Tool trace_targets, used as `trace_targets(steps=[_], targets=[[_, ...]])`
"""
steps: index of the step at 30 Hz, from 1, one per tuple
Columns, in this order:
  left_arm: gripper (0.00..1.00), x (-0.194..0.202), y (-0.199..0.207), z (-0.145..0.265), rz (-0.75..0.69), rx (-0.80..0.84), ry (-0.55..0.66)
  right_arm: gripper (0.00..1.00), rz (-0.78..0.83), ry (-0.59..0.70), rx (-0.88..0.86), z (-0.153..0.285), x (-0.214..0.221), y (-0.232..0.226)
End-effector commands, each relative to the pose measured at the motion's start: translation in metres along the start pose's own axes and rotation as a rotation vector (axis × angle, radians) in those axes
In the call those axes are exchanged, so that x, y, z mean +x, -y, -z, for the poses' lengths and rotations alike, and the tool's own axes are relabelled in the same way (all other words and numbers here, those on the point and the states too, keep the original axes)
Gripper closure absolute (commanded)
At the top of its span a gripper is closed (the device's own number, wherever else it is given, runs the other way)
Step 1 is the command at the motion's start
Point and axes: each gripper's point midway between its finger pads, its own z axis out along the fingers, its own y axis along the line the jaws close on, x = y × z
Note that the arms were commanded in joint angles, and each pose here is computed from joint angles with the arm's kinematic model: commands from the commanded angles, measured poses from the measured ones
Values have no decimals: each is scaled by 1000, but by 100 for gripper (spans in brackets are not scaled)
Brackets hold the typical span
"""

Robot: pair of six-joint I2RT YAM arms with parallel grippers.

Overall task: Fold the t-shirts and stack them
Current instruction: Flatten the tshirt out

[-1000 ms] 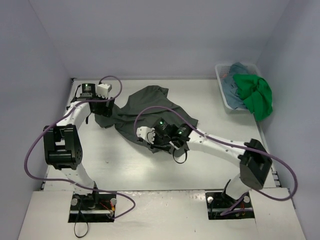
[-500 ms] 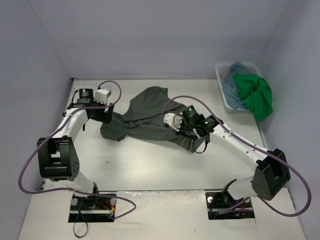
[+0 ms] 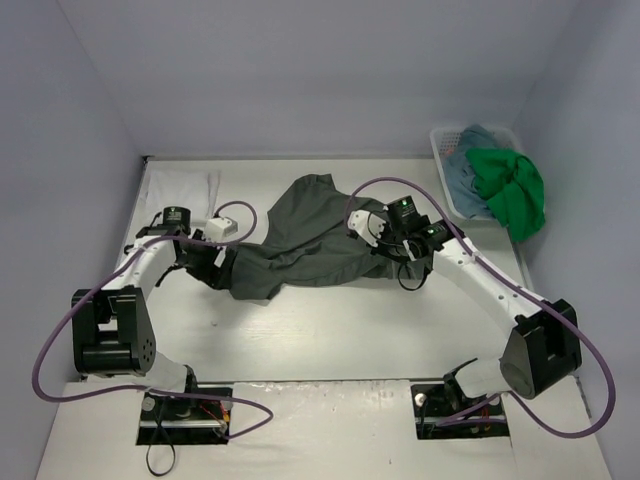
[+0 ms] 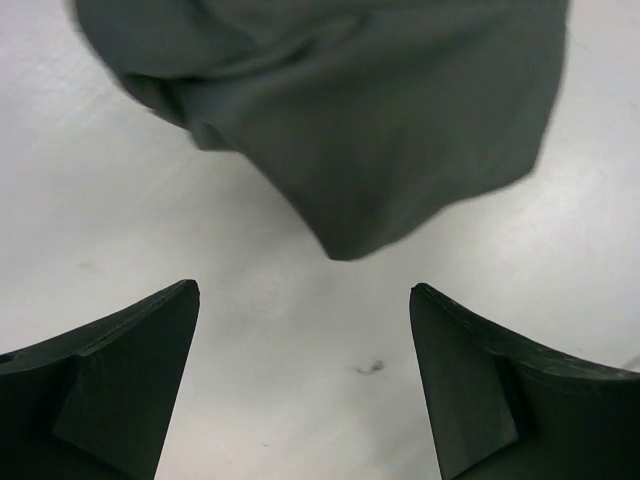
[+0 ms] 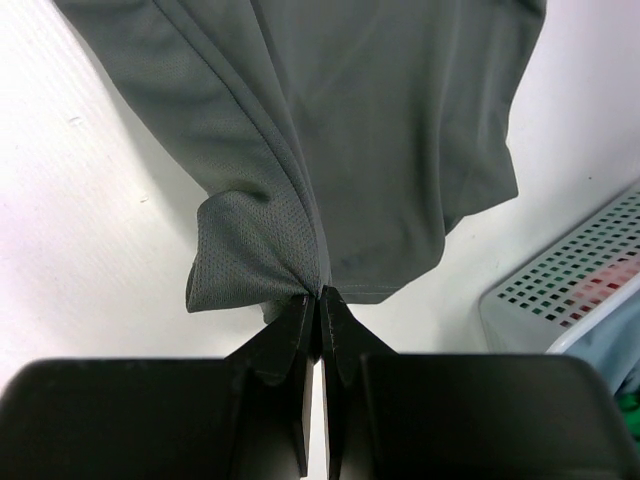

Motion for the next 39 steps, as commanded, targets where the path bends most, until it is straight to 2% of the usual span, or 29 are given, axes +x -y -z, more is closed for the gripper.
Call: trace_targets(steps=[1,8,13,22,27,33,35,36,38,39], targets=[[20,-3,35,13,-56,165,65,100,5,48,20,6,-17,12],[20,-12,47,14,-12,237,126,100,-13,64,9,5,-22,12],[20,-28,38,0,42,260,150,100,-22,74,10,8,-23,11],[21,-29,24,-25,114,278,100,100,-20,102,36,22,-28,15],[38,-23,28,-27,132,303,68,100,-9,106,39,24,-28,16],[43,-11,28,-35,137,314,12,100,-6,110,33,21,-31,19],[56,-13,33,-35,142,347,-2,100,-12,109,34,20,-31,21],[70,-14,34,-35,143,359,-8,100,-19,110,35,20,-31,22],[81,-14,35,-36,153,373,-22,100,-34,120,42,23,-31,26],[96,-17,33,-36,152,368,-20,100,-45,128,43,24,-32,27]])
